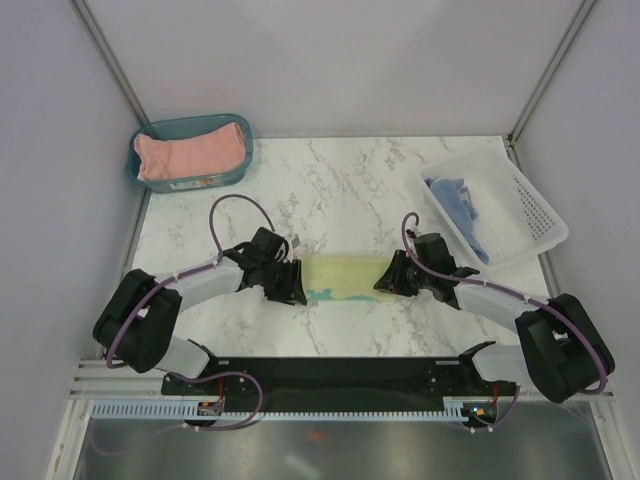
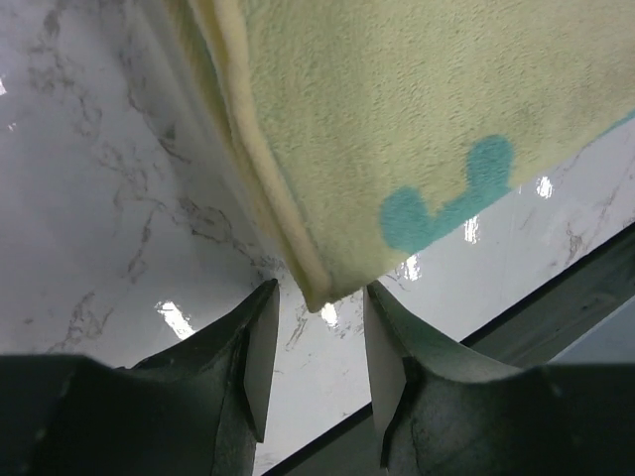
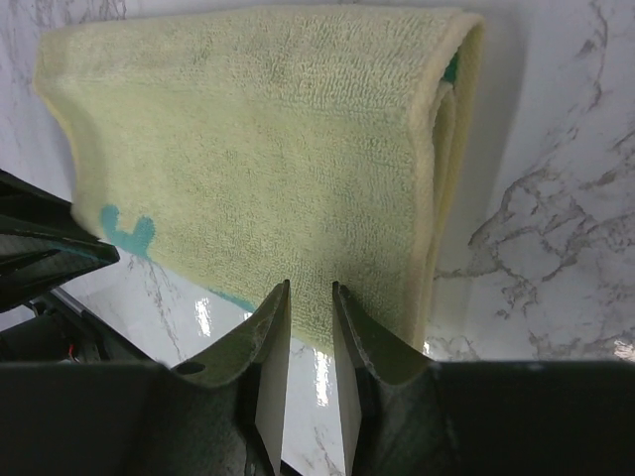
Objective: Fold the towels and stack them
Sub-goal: Fold the towel, then neatly place the folded towel into the bin
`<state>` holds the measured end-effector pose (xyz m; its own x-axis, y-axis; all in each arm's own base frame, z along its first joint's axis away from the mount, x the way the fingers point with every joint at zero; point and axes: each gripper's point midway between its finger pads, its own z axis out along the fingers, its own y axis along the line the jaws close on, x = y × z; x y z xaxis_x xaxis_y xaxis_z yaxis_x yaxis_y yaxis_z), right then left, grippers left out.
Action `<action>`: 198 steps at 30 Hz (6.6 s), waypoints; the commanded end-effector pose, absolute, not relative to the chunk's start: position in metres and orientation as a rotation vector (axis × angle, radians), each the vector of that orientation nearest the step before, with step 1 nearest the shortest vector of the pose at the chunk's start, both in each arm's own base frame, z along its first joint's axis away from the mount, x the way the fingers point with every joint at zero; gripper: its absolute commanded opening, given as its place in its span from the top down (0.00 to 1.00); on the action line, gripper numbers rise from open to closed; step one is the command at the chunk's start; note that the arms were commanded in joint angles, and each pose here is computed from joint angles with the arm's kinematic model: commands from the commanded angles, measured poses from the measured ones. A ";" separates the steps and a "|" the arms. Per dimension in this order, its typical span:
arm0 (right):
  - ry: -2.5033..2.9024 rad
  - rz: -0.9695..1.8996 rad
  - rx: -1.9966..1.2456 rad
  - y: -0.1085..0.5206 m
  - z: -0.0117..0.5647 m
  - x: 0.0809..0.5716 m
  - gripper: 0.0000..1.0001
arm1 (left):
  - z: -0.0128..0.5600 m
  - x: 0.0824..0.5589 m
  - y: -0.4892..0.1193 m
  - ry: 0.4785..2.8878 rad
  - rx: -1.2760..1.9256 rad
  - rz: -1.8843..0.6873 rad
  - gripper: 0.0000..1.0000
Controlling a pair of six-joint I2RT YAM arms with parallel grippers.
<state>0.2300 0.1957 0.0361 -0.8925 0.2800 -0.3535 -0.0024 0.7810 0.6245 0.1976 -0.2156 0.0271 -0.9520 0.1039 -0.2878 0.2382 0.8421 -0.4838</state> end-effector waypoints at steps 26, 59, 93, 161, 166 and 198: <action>2.231 0.960 0.001 0.208 0.185 0.258 0.56 | 0.041 0.255 -0.221 2.634 0.235 -0.906 0.36; 2.171 0.903 -0.013 0.198 0.208 0.260 0.50 | 0.059 0.283 -0.233 2.649 0.155 -0.723 0.88; 2.141 0.926 -0.020 0.197 0.220 0.252 0.50 | 0.005 0.277 -0.248 2.753 0.006 -0.584 0.78; 2.211 0.656 -0.098 0.189 0.185 0.306 0.02 | 0.159 0.646 0.139 2.070 -0.470 0.238 0.98; 2.226 0.650 -0.096 0.190 0.178 0.308 0.02 | 0.143 0.641 0.157 2.093 -0.488 0.271 0.98; 2.256 0.659 -0.072 0.197 0.164 0.320 0.02 | 0.116 0.637 0.195 2.127 -0.422 0.272 0.43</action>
<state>0.3094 0.1916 0.1495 -0.7375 0.1260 -0.6635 -0.2311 0.8761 0.4232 0.6234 0.1928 0.0820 -0.5875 -0.2312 -0.7755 -0.4185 0.9070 0.0467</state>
